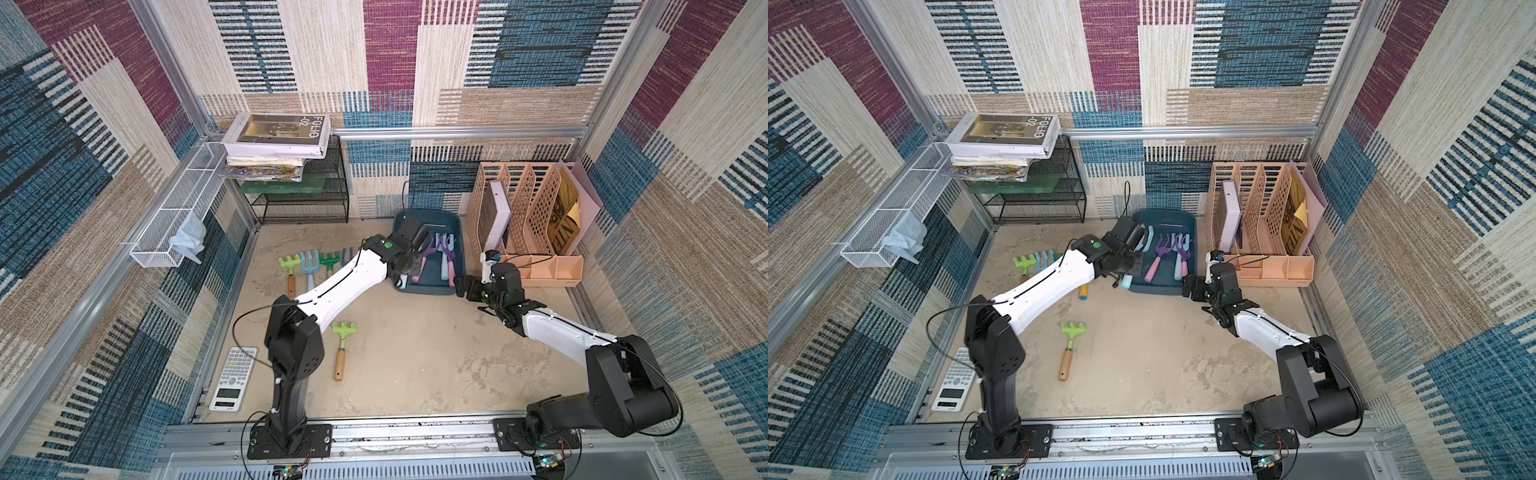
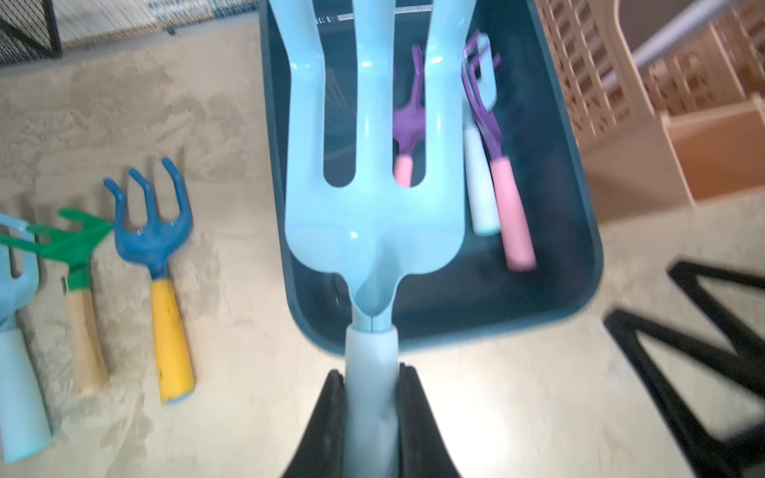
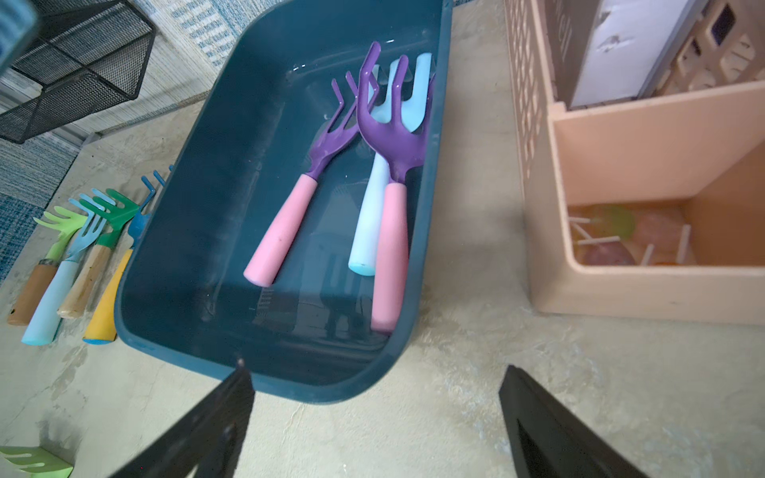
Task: Take the hand rake out of the storage box
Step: Pick up the rake from the storage box, then place the rake at the center of the board.
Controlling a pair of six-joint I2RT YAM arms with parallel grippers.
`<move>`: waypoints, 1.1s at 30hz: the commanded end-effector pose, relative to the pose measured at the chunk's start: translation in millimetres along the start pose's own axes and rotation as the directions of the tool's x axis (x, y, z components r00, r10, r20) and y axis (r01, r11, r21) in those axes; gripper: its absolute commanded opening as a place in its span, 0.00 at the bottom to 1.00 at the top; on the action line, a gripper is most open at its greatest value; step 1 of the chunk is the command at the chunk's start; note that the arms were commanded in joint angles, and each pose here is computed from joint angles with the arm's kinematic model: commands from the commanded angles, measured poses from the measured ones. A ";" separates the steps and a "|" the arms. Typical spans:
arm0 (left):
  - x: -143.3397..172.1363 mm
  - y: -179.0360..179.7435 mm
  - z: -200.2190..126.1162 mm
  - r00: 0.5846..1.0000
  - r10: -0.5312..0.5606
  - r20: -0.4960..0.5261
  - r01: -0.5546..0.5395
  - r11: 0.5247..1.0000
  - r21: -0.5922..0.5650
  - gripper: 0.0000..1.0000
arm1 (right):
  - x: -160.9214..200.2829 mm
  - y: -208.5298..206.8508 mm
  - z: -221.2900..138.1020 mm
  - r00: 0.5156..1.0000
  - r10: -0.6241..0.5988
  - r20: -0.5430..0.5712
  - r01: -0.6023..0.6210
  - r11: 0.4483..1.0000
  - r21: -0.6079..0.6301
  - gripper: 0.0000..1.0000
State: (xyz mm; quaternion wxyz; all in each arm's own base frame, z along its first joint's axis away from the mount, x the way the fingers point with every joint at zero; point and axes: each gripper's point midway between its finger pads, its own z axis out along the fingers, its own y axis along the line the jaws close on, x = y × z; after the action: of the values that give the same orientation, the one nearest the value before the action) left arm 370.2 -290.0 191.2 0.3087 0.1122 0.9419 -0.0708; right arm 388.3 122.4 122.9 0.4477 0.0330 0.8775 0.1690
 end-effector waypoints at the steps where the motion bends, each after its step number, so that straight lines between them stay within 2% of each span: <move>1: 38.8 12.8 -24.2 0.992 -0.106 0.067 0.106 0.994 0.003 0.00 | -5.0 5.1 -1.3 1.000 0.006 0.022 -0.005 1.000 -0.024 0.96; 4: 92.0 33.0 -50.5 0.987 -0.131 0.090 0.134 0.991 -0.020 0.00 | -3.4 8.8 -0.7 1.000 0.008 0.023 -0.008 0.999 -0.040 0.95; 6: 129.4 38.0 -55.3 0.988 -0.140 0.070 0.140 0.990 0.006 0.00 | -1.3 10.0 1.8 1.000 0.006 0.016 -0.006 0.999 -0.041 0.96; 9: 176.9 48.5 -41.5 0.982 -0.191 0.007 0.191 0.982 0.011 0.00 | -0.2 5.9 5.9 1.000 0.007 0.010 -0.007 1.000 -0.017 0.96; 12: 207.3 52.5 -24.4 0.968 -0.248 -0.036 0.249 0.968 0.025 0.00 | -1.0 2.8 5.4 1.000 0.001 0.005 -0.001 1.000 0.004 0.96; 14: 214.5 49.3 -16.5 0.963 -0.267 -0.049 0.269 0.962 0.045 0.00 | -2.6 3.6 3.0 1.000 -0.002 0.013 0.002 1.000 0.004 0.96; 18: 220.6 48.9 -7.2 0.964 -0.251 -0.091 0.252 0.968 -0.003 0.00 | -3.4 6.7 0.8 1.000 -0.003 0.018 0.003 1.000 -0.007 0.96; 21: 224.9 46.4 -2.8 0.958 -0.267 -0.104 0.269 0.963 0.007 0.00 | -2.5 8.6 1.9 1.000 -0.005 0.013 0.005 1.000 -0.011 0.96; 26: 233.2 57.9 -3.2 0.949 -0.289 -0.124 0.283 0.957 -0.068 0.00 | -1.3 11.1 3.3 1.000 -0.011 0.009 0.011 1.000 -0.014 0.96; 33: 246.6 60.5 5.4 0.942 -0.293 -0.164 0.277 0.954 -0.116 0.04 | 0.0 10.5 3.9 1.000 -0.015 0.004 0.015 1.000 -0.002 0.96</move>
State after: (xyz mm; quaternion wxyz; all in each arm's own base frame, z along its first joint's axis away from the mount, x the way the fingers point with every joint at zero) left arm 196.2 -195.7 40.0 0.2192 -0.0233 0.9724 -0.0766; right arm 388.2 134.9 121.8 0.4467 0.0246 0.8776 0.1723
